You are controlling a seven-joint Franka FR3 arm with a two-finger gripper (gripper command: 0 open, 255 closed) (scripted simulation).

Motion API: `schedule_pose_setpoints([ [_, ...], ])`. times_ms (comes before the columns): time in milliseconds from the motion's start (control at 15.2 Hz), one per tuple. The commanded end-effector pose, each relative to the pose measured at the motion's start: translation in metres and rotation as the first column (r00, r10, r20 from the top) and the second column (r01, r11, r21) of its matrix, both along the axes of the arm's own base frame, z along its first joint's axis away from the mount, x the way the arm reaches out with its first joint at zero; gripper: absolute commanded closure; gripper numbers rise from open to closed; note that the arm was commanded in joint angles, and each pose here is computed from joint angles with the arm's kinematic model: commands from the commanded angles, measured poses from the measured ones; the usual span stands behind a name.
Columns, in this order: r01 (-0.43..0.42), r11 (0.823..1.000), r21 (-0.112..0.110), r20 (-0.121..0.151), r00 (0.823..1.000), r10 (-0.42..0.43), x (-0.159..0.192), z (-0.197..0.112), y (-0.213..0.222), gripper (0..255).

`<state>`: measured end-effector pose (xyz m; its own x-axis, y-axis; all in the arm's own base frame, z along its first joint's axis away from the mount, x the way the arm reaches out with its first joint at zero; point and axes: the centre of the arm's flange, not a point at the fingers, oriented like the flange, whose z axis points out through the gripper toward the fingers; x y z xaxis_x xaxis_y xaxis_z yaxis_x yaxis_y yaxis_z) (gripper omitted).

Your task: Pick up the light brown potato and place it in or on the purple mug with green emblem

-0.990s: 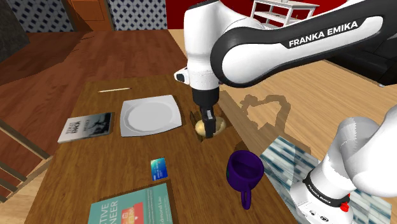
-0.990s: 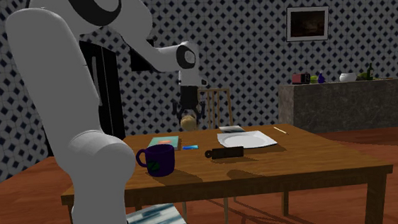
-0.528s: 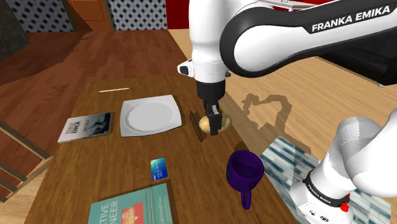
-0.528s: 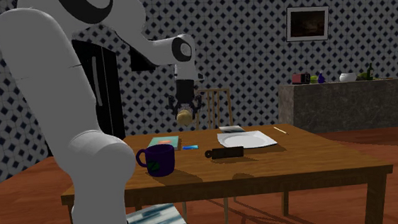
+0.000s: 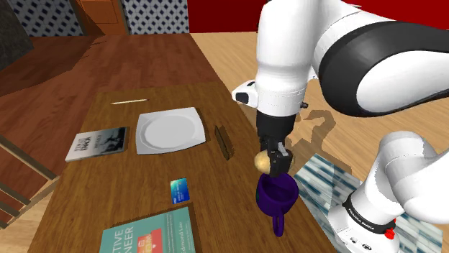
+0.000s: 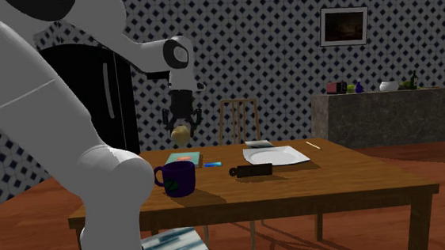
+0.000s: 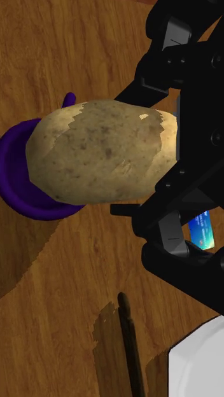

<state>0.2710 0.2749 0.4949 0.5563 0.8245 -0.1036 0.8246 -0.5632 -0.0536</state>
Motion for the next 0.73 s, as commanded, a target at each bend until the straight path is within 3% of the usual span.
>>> schedule_pose_setpoints([
  [0, 0.001, 1.0, 0.0, 0.0, 1.0, -0.001, -0.027, 0.001, -0.002, 255],
  [66, 0.001, 1.0, 0.0, 0.0, 1.0, -0.001, -0.047, 0.001, -0.002, 255],
  [660, 0.001, 1.0, 0.0, 0.0, 1.0, -0.001, -0.047, -0.047, -0.002, 255],
])
